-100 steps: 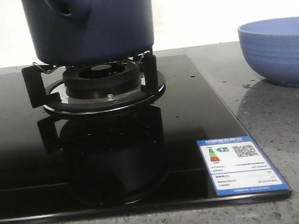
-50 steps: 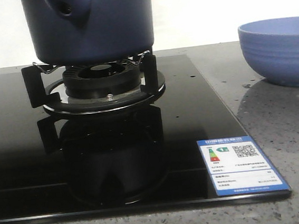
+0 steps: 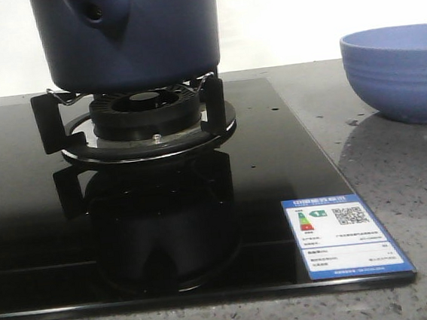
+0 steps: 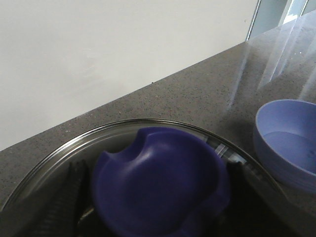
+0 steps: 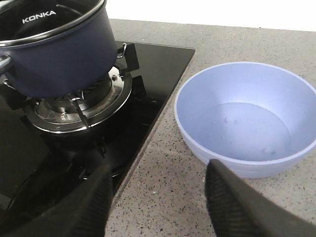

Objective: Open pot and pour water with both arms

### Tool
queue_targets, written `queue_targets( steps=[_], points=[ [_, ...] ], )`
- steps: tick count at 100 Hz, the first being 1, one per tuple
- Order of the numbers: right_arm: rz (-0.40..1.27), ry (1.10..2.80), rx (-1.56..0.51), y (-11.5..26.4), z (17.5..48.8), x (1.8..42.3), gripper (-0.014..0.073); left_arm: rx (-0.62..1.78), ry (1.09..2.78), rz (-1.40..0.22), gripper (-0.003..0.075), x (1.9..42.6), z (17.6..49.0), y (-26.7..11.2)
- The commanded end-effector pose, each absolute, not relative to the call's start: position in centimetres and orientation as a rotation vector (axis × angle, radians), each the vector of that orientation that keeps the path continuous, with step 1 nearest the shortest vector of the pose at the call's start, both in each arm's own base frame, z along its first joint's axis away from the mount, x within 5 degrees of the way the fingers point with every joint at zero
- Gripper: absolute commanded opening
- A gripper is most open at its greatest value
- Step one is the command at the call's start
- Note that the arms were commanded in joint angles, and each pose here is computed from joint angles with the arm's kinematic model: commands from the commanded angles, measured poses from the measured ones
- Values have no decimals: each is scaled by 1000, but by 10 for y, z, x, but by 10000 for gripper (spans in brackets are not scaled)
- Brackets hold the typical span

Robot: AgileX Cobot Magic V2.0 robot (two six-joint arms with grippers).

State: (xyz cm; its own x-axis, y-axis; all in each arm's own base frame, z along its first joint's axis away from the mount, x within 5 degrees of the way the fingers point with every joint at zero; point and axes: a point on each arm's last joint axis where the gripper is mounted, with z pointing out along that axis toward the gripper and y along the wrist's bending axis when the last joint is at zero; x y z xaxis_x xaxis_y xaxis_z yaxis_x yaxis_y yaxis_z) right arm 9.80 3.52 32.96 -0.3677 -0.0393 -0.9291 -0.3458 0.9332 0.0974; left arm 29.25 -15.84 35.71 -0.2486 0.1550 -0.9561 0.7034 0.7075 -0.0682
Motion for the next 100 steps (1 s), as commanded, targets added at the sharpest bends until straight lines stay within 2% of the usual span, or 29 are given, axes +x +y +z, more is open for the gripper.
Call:
queue_targets(
  steps=[1,25,47,56,79,100],
  points=[
    [321,1845,-258,34,345,101,379,665,1717,-624,514,288,377,-160],
    [327,1863,-267,35,344,100,379,701,1708,-588,507,288,375,-160],
    [327,1864,-268,35,344,100,379,701,1708,-588,351,288,375,-160],
    [328,1866,-269,35,344,100,379,701,1708,-588,312,288,375,-160],
    [329,1870,-271,35,343,100,379,694,1705,-594,298,288,377,-160],
    [329,1861,-271,35,346,100,379,686,1654,-588,298,276,393,-153]
  ],
)
